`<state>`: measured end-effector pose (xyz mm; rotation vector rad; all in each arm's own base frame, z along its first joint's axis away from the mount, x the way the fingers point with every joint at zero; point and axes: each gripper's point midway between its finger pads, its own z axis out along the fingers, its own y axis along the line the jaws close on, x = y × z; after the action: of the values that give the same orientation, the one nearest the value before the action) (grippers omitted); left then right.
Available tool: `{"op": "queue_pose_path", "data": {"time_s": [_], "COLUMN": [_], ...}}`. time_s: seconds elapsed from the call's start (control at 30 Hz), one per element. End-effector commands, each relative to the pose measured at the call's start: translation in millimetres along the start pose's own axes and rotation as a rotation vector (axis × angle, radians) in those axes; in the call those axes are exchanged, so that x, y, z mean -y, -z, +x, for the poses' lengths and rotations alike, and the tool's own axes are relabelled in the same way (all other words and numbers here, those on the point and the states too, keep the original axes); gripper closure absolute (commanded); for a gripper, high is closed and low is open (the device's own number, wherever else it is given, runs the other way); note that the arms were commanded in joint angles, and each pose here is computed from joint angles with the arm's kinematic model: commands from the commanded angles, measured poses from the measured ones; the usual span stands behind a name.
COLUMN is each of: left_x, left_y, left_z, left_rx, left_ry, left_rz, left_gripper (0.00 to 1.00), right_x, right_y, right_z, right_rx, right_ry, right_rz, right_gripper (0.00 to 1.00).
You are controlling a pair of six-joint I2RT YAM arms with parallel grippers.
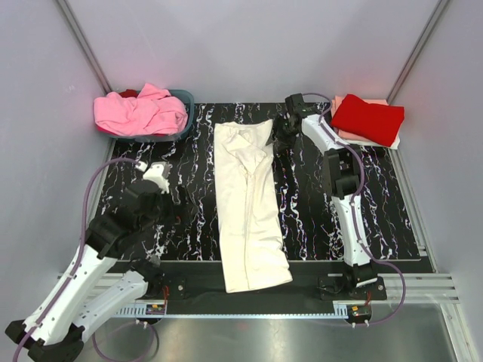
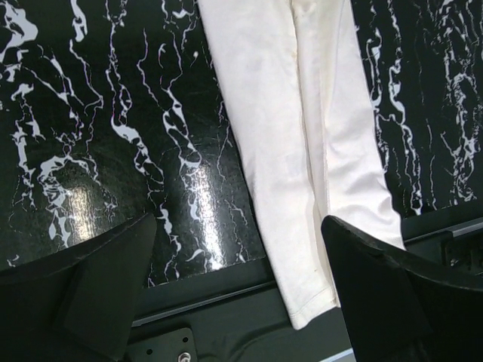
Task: Fold and stack the t-shirts
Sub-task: Fold the tshirt
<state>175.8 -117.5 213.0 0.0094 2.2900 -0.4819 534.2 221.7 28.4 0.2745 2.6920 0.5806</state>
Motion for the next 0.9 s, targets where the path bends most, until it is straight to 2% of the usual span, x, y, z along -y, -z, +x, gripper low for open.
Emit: {"op": "queue_pose_path", "data": {"time_s": [0.0,0.13,0.27,0.37,0.4,0.5,0.57,0.67,0.77,0.87], "left_x": [-3.7,-3.1,-7.9,-9.8,-10.1,-10.1,-10.2,-10.5,-10.4,-10.8], "left_y": [-1.9,3.2,3.7,3.6,2.6,-1.1,-4.1,-5.0,-5.7,-6.9], "left_z": [1.0,-4.2,-8.0,-8.7,-8.0,-6.6,-4.7,-3.9,-4.4,-4.0], "left_rx": [0.046,0.093,0.122,0.128,0.125,0.109,0.094,0.090,0.092,0.088], "left_ry": [-0.014,-0.002,0.007,0.013,0.012,0.009,0.009,0.009,0.010,0.011], "left_rz": [0.011,0.024,0.001,-0.010,-0.011,-0.017,-0.022,-0.024,-0.024,-0.029], "left_gripper": [0.01,0.01,0.01,0.01,0.01,0.02,0.02,0.03,0.02,0.03], "right_x": [-18.9,-21.6,-29.7,-31.5,-31.7,-21.7,4.0,29.0,40.5,29.8], "right_y": [-6.1,-24.5,-39.0,-47.5,-48.3,-39.0,-30.3,-15.3,-16.0,-27.5], "right_z": [-12.6,-5.5,1.2,-1.2,-4.3,-26.8,-48.5,-74.5,-86.8,-95.7], "right_rx": [0.026,0.001,-0.027,-0.012,0.000,0.100,0.215,0.318,0.355,0.349], "right_ry": [0.012,-0.020,-0.064,-0.097,-0.124,-0.171,-0.222,-0.312,-0.341,-0.336], "right_rz": [-0.094,-0.141,-0.217,-0.238,-0.233,-0.126,0.024,0.109,0.151,0.079], "right_gripper": [0.40,0.47,0.61,0.93,1.00,1.00,1.00,1.00,1.00,1.00]}}
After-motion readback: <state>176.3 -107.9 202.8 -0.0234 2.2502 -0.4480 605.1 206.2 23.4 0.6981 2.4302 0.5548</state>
